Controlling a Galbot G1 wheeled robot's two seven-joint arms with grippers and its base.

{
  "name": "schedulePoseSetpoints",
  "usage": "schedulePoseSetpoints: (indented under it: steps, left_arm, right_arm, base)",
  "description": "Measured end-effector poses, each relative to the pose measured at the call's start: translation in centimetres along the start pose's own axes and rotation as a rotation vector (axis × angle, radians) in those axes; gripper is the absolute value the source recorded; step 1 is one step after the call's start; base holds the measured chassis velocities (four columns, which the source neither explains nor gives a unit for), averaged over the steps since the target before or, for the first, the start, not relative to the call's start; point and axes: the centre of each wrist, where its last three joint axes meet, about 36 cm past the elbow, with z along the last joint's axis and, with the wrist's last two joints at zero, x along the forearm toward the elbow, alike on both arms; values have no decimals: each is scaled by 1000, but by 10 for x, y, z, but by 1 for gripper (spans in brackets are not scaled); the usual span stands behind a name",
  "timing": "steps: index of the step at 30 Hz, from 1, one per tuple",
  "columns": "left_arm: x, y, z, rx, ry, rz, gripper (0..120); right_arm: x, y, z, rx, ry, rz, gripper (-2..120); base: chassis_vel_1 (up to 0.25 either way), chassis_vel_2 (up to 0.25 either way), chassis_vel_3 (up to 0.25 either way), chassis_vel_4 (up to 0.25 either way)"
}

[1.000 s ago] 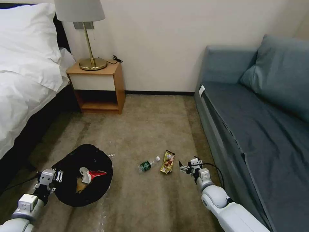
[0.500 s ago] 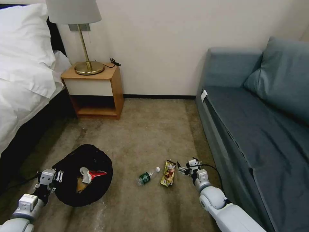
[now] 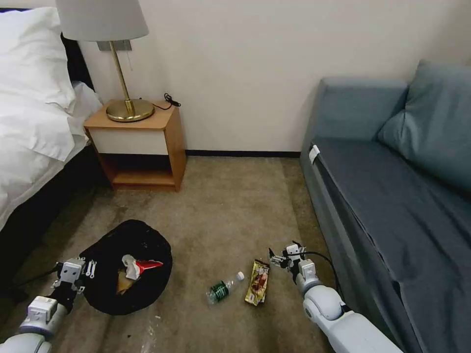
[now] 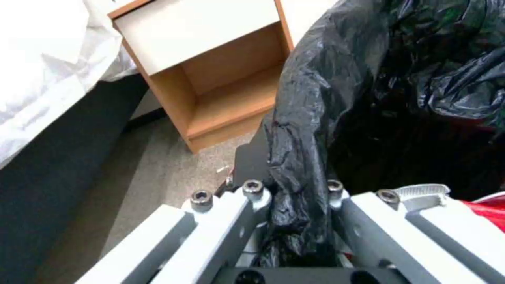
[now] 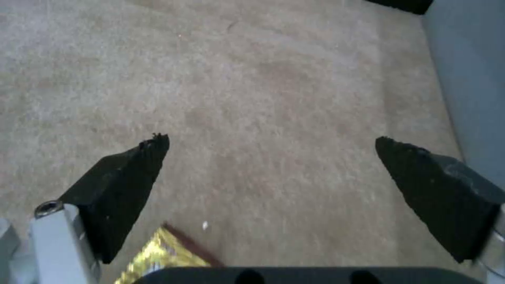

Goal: Pick up the trash bin, then pick up the garbage on the floor and place it into the trash bin.

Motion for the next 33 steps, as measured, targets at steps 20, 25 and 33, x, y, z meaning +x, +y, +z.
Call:
schedulePoseSetpoints:
  steps: [20,25,33]
  left_arm:
    - [-14,15,19,55,45,8,3]
    - [-15,15,20,47,60,31,3]
    - [-15,15,32,39,90,50,3]
  right_arm:
    - [-70,59,-30,23,148,-198,100]
    - [-90,54,-41,53,194,-232,100]
    - [-80,26,-33,69,355,-238,100]
  base:
    - [-9,8,8,-6]
    - [0,0,0,0]
    - [0,0,0,0]
